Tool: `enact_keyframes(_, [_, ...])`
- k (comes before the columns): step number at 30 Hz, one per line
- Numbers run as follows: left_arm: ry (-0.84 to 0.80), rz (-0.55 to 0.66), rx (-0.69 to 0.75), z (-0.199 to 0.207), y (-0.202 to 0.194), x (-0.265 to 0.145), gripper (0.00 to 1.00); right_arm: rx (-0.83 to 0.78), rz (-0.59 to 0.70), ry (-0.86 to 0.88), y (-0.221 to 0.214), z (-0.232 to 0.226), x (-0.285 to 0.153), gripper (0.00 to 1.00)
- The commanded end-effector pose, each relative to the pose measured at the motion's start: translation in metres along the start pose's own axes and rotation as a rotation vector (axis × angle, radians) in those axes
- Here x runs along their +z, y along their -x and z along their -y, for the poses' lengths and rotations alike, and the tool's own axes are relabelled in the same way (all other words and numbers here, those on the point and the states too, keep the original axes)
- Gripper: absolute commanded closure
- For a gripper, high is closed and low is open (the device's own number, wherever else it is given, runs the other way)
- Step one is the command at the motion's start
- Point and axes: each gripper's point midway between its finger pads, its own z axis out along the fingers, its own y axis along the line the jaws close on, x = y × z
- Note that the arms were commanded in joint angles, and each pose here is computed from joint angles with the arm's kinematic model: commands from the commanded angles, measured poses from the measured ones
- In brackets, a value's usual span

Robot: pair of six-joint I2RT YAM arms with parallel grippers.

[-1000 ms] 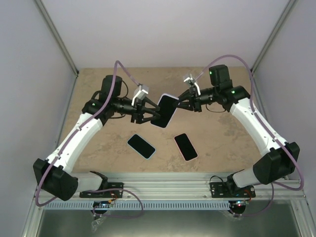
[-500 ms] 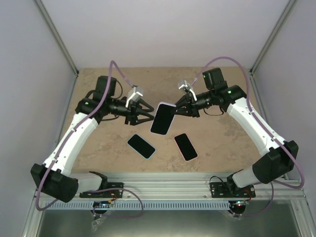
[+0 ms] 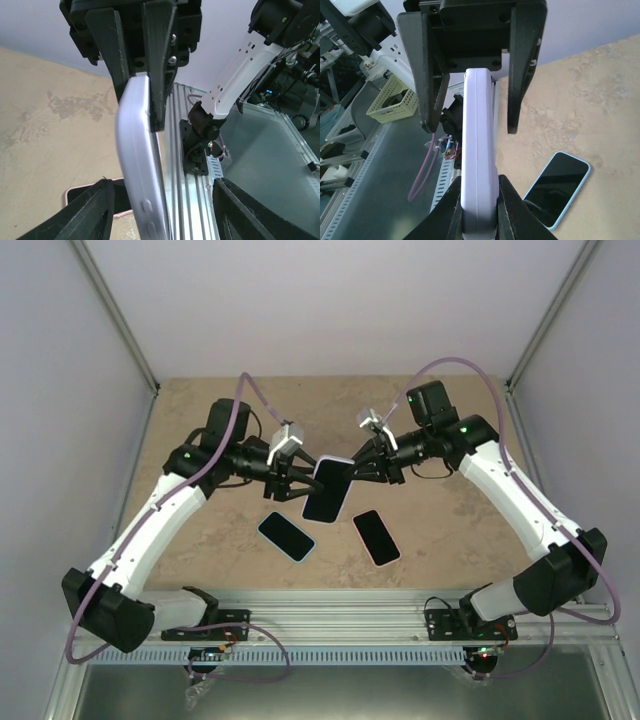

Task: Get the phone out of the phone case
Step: Remove the phone case from the phone.

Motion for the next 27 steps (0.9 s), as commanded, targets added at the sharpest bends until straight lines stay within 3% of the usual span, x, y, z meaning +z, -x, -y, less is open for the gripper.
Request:
enact_keyframes(1, [-0.015, 0.005, -0.01, -0.006, -0.002, 0.011, 0.46, -0.043, 0.02, 0.078, 0.006, -0.019, 0.002, 0.99])
enact_keyframes(4, [-0.039, 0.01, -0.016, -0.003, -0.006, 0.015, 0.56, -0.05, 0.013, 0.085, 0.007, -0.022, 0.004, 0.99])
enact_keyframes(10, [-0.073, 0.023, -0.021, 0.003, -0.007, 0.015, 0.93, -0.037, -0.002, 0.071, 0.009, -0.014, 0.006, 0.99])
enact_keyframes(12, [-0.082, 0.031, -0.044, 0.004, -0.008, 0.016, 1.0, -0.036, -0.005, 0.058, 0.011, -0.01, 0.007, 0.99])
enact_keyframes(13, [-0.085, 0.041, -0.05, 0.004, -0.006, 0.016, 1.0, -0.038, -0.004, 0.045, 0.014, -0.008, 0.006, 0.94])
enact_keyframes(16, [-0.091, 0.077, -0.071, 0.004, 0.005, 0.015, 1.0, -0.053, 0.017, 0.014, 0.024, -0.002, 0.001, 0.57])
enact_keyframes(19, [-0.069, 0.115, -0.088, -0.001, 0.022, 0.011, 1.0, -0.07, 0.047, -0.014, 0.034, 0.005, -0.007, 0.4])
enact_keyframes(27, [0.007, 0.329, -0.161, -0.027, 0.069, -0.013, 1.0, 0.053, 0.177, 0.017, 0.042, 0.016, -0.011, 0.4])
